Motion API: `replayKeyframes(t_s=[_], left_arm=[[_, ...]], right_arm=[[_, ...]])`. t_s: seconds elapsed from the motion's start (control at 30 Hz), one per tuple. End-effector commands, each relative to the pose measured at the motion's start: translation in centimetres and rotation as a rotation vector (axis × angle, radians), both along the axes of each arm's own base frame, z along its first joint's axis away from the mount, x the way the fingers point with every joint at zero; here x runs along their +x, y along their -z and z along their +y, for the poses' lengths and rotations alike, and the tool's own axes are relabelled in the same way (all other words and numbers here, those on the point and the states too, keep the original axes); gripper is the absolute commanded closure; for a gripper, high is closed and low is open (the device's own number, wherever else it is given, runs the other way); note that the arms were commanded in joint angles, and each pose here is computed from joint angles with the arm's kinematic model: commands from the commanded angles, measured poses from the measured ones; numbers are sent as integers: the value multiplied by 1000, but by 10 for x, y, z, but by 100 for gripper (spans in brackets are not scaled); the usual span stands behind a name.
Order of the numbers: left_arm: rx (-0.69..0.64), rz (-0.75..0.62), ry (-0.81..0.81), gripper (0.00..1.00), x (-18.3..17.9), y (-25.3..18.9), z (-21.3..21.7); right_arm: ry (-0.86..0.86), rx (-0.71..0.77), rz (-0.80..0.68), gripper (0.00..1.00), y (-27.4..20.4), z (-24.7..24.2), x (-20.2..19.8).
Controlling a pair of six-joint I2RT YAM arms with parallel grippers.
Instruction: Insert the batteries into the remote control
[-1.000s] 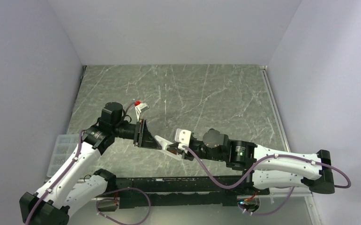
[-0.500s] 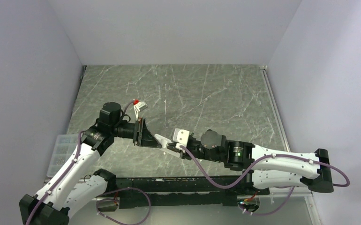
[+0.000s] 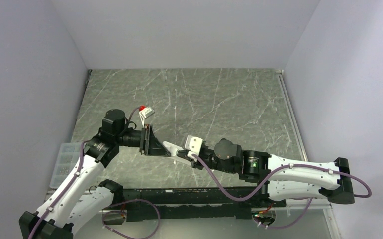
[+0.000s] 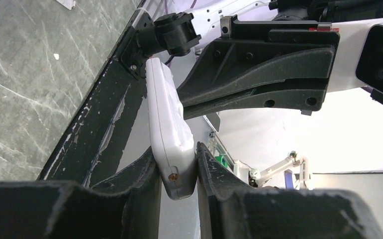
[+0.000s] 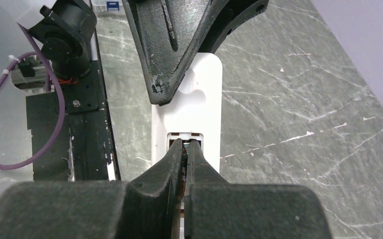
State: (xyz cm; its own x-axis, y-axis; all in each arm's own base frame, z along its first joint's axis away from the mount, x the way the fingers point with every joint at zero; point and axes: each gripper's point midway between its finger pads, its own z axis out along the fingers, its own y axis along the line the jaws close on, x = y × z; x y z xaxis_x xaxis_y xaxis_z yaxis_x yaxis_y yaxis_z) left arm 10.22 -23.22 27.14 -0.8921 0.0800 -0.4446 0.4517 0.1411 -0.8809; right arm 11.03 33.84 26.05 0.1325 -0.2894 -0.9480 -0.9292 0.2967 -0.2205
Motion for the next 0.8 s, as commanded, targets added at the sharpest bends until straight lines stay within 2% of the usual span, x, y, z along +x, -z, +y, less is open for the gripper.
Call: replayKeyframes(t_s=[0.0, 0.33, 0.53, 0.77], left_arm=[[-142, -106, 287, 100, -59, -44, 16], [-145, -116, 303, 100, -66, -46, 18], [-139, -121, 304, 100, -68, -45, 17], [-111, -137, 272, 100, -62, -38, 15]], right_arm=[[226, -254, -17, 100, 65, -44, 36], [375, -287, -50, 100, 66, -59, 55], [371, -261, -51, 100, 60, -59, 55], [320, -243, -31, 83, 56, -58, 46]])
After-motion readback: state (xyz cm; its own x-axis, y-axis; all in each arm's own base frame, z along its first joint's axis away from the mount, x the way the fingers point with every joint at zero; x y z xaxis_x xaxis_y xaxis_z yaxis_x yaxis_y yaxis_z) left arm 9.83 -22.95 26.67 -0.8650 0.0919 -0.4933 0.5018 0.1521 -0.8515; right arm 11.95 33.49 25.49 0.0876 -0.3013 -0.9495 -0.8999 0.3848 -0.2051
